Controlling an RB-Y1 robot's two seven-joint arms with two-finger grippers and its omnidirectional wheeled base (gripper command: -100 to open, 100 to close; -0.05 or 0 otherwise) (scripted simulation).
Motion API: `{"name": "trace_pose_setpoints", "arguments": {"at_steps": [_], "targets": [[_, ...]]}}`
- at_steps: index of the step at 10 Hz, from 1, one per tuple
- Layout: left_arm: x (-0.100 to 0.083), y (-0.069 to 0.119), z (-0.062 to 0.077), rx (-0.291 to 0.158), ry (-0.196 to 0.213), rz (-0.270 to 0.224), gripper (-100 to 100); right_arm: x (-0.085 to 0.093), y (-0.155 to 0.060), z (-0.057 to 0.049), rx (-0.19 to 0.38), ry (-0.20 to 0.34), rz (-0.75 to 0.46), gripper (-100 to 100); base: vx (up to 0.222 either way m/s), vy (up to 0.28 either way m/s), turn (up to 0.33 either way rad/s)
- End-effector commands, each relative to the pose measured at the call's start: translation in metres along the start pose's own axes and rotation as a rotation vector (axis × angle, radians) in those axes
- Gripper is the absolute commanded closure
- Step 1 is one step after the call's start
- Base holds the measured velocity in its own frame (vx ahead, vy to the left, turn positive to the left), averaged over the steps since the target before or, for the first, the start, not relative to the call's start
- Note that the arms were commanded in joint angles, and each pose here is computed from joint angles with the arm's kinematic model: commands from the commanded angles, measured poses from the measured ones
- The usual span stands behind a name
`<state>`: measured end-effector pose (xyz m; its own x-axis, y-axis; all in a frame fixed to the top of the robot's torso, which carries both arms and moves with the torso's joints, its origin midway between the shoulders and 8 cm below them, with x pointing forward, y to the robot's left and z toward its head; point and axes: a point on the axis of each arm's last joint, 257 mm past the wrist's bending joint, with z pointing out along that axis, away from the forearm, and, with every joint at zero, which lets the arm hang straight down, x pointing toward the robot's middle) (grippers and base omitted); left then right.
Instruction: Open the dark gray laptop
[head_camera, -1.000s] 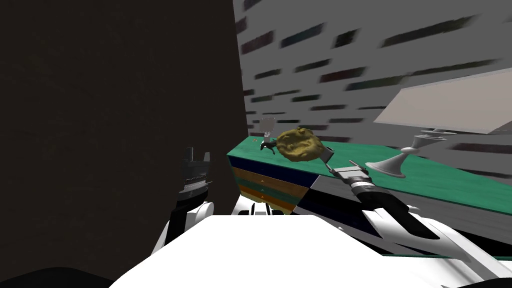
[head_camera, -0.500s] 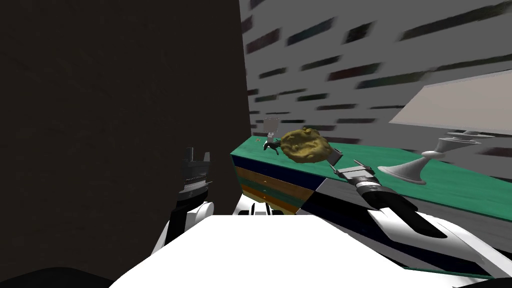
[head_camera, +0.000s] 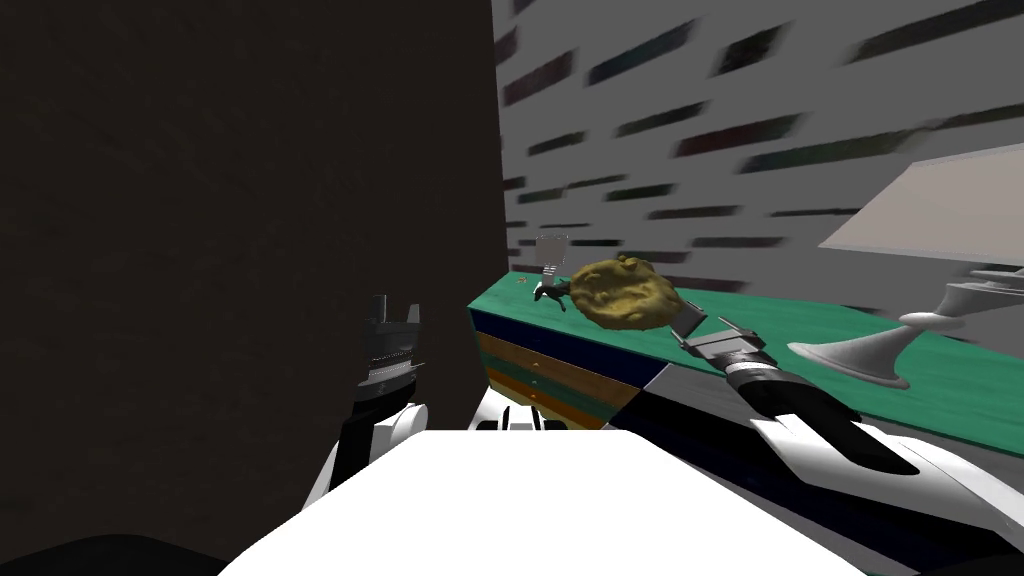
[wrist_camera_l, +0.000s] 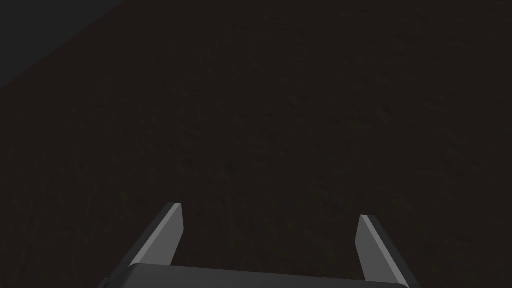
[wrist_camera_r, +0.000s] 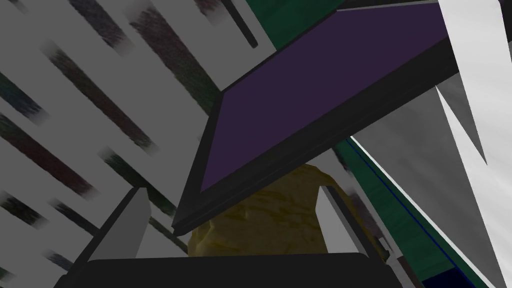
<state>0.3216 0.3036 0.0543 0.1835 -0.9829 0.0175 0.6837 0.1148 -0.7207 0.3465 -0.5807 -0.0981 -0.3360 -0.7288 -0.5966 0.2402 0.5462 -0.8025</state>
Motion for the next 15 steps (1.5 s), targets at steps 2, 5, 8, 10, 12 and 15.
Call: {"name": "trace_pose_setpoints", "arguments": {"at_steps": [2, 5, 8, 10, 12, 15], "targets": [[0.000, 0.000, 0.000, 0.000, 0.000, 0.000, 0, 0.004, -0.006, 0.002, 0.003, 0.011, -0.053, -100, 0.003, 0.013, 0.034], [0.000, 0.000, 0.000, 0.000, 0.000, 0.000, 0, 0.032, -0.036, 0.017, 0.058, 0.064, -0.077, -100, -0.110, 0.011, 0.267], [0.000, 0.000, 0.000, 0.000, 0.000, 0.000, 0, 0.064, -0.050, 0.022, 0.081, 0.125, -0.081, -100, -0.125, 0.009, 0.221], [0.000, 0.000, 0.000, 0.000, 0.000, 0.000, 0, 0.079, -0.066, 0.026, 0.109, 0.155, -0.085, -100, -0.107, 0.032, 0.202], [0.000, 0.000, 0.000, 0.000, 0.000, 0.000, 0, 0.092, -0.082, 0.030, 0.138, 0.181, -0.087, -100, -0.059, 0.023, 0.200], [0.000, 0.000, 0.000, 0.000, 0.000, 0.000, 0, 0.120, -0.097, 0.031, 0.163, 0.236, -0.084, -100, -0.106, 0.028, 0.183]]}}
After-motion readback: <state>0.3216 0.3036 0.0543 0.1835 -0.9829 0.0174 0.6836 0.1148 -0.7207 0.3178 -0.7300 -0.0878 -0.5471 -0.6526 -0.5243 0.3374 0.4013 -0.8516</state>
